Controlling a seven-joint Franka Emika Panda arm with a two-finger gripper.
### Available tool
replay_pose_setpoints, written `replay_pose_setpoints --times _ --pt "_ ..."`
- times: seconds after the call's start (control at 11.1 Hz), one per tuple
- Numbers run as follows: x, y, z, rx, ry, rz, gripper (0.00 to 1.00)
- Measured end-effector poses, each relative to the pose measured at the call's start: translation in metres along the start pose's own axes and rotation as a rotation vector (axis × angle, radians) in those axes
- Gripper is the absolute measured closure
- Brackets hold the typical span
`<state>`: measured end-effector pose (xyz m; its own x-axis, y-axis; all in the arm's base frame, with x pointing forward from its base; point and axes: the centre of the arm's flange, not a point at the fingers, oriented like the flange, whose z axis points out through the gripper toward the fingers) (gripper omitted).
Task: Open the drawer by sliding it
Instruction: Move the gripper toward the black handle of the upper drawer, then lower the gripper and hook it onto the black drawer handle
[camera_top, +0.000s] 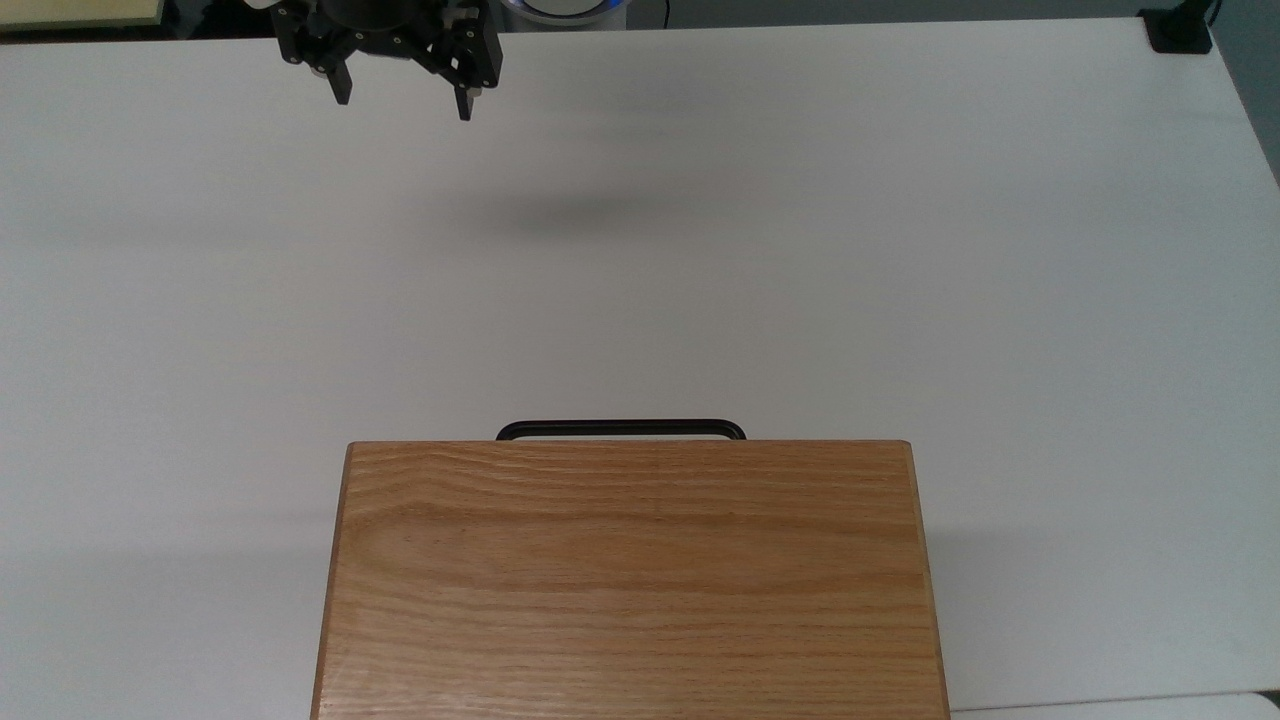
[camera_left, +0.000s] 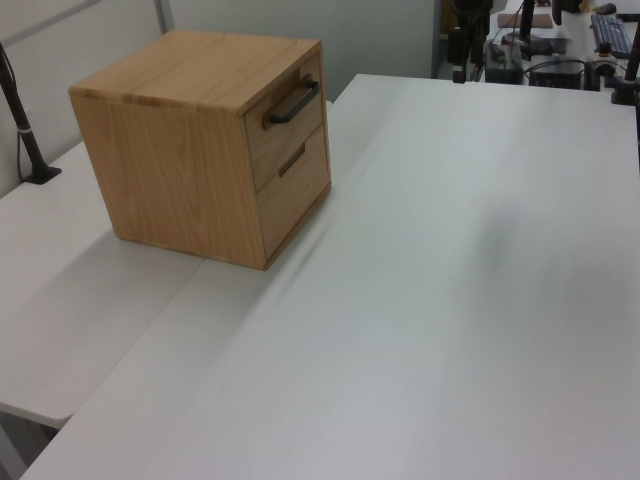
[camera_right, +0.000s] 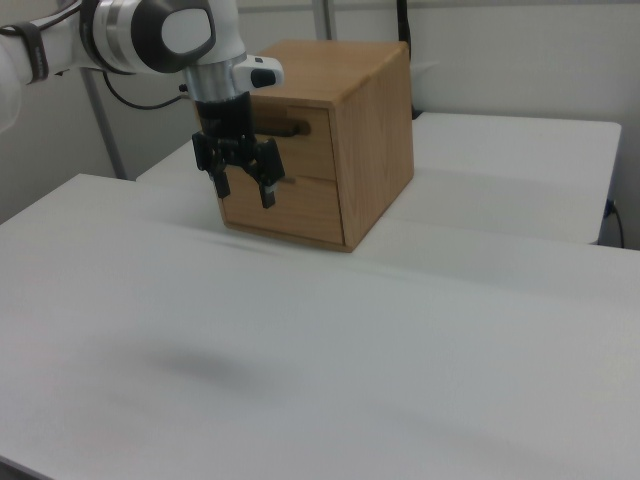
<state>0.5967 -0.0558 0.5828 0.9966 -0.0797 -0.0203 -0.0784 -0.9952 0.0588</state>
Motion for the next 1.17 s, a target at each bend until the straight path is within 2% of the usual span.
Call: replay_pose_setpoints --times 0.09,0.36,0.63,0.99,1.08,1.17 --pt "0.000 0.000 0.000 0.004 -0.001 0.001 0.00" --pt "0.002 -0.007 0.001 0.069 0.008 0.072 0.00" --pt "0.024 -0.026 -0.001 0.165 0.119 0.402 0.00" --pt "0.065 -0.080 0.008 0.398 0.247 0.981 0.04" --pt "0.070 -0.088 0.004 0.447 0.275 1.077 0.05" --pt "0.073 -0.096 0.001 0.491 0.301 1.139 0.13"
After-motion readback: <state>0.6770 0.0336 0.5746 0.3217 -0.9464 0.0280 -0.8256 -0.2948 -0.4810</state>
